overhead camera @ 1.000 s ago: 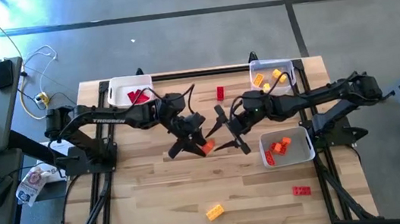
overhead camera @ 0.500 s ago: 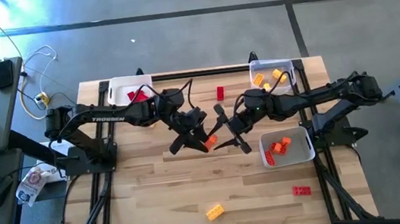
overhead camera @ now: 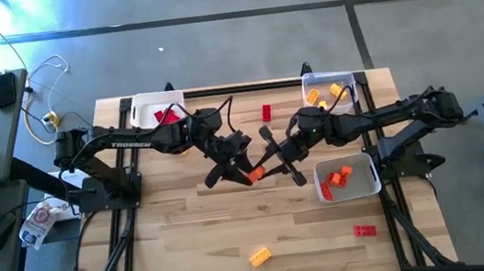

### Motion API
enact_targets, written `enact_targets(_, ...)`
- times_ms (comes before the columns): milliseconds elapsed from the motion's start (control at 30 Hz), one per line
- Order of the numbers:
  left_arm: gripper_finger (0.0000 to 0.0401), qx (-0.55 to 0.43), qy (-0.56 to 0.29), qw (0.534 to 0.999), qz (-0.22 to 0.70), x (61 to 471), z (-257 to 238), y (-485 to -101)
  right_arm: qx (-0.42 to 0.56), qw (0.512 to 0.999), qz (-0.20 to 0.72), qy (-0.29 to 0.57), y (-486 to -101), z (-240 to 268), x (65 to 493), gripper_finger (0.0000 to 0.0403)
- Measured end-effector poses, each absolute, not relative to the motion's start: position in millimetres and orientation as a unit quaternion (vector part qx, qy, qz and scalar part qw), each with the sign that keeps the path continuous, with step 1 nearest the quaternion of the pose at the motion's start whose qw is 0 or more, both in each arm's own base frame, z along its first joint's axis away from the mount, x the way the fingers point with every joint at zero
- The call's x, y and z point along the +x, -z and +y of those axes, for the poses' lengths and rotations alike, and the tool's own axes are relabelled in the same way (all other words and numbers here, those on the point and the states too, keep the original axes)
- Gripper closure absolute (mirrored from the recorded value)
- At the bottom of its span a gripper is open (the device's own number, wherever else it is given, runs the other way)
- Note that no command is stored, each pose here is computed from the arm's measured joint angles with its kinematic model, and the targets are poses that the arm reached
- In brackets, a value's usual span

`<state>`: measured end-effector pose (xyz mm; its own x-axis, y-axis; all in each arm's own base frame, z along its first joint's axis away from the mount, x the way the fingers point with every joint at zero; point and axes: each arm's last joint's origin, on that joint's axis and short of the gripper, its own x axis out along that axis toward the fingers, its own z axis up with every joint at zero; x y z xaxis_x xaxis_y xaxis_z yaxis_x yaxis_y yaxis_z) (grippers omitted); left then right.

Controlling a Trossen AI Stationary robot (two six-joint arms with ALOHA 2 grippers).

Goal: Sort & place blocks by color
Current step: Put the orange game piece into the gray bin

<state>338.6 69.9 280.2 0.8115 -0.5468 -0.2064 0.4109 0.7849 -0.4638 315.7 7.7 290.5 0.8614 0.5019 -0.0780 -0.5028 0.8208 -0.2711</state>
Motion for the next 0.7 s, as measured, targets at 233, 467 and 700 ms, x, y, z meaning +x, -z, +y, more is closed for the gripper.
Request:
enact_targets(233,0.0249,-0.202,0.244,0.934,0.167,338.9,70.8,-280.0,-0.119,0.962,0.020,-0.246,-288.6,6.7,316.0,0.0326)
enact_targets(467,0.0243,-0.194,0.197,0.939,0.203,336.8,72.3,-270.4,-0.085,0.973,0.094,-0.193,-277.4,3.9,315.5,0.0326)
enact_targets(700,0.0217,-0.131,0.082,0.954,0.259,333.1,77.7,-257.8,-0.052,0.977,0.167,-0.119,-264.4,-0.8,314.2,0.0327)
